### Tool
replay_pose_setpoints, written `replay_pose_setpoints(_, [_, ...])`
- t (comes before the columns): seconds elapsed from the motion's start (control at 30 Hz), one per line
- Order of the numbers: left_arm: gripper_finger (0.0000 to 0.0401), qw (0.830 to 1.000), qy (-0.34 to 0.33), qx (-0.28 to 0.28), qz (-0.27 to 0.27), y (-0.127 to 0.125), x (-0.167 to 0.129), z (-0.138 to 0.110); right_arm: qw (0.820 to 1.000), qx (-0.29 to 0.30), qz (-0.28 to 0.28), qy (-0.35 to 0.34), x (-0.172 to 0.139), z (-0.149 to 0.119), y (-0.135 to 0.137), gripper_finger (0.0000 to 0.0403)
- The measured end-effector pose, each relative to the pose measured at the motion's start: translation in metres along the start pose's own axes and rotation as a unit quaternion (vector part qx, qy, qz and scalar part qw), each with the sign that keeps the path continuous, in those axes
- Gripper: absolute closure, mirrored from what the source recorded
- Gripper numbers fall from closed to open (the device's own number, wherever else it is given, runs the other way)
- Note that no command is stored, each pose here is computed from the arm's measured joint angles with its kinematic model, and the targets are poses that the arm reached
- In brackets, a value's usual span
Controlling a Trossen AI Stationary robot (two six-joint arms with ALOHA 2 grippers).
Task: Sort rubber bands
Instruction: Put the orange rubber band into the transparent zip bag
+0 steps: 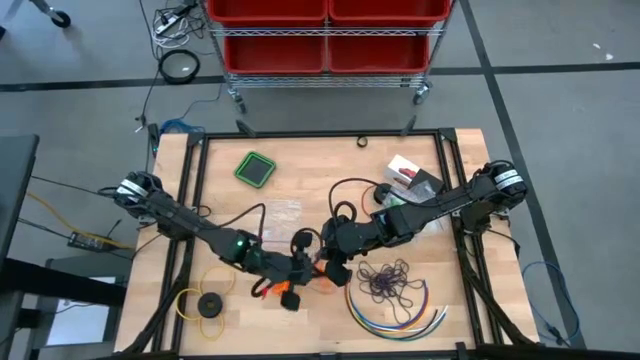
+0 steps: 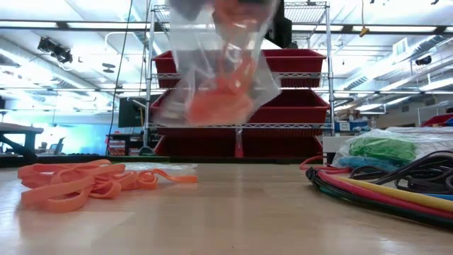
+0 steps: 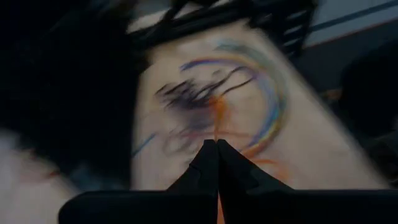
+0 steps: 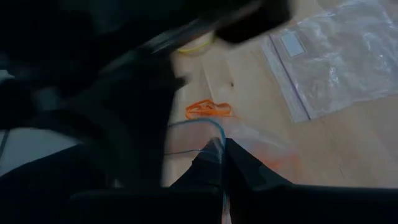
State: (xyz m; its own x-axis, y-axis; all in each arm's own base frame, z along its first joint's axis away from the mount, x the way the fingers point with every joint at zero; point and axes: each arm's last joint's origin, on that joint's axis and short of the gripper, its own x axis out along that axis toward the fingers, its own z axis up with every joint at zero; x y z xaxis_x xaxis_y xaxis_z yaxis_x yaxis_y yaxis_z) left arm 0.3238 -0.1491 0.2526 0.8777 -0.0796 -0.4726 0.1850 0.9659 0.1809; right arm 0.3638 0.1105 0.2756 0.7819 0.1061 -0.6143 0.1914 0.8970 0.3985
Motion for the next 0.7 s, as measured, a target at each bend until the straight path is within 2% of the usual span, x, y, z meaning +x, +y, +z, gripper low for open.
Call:
replay_pose_setpoints(0.1, [0.0398, 0.999, 0.024, 0.003, 0.032, 0.003, 0.0, -0.005, 1.0, -0.002, 0.001, 0.001, 0.0, -0.001, 0.001, 0.0403])
replay_pose_setpoints(0.23, [0.0388, 0.999, 0.036, -0.004, 0.018, -0.001, -0.001, -0.007, 1.0, -0.003, 0.002, 0.001, 0.0, -0.001, 0.001, 0.0403])
replay_pose_setpoints(0.43, [0.0304, 0.999, 0.032, -0.027, 0.009, -0.007, -0.003, -0.005, 1.0, -0.002, 0.002, 0.002, 0.0, -0.001, 0.001, 0.0403])
replay_pose_setpoints(0.57, [0.0245, 0.998, 0.048, -0.036, 0.025, -0.005, -0.009, 0.008, 1.0, -0.002, 0.002, 0.002, 0.0, -0.001, 0.001, 0.0403])
replay_pose_setpoints(0.7, [0.022, 0.996, 0.075, -0.022, 0.046, -0.003, -0.02, 0.025, 1.0, -0.003, 0.003, 0.003, 0.0, -0.002, 0.002, 0.0403])
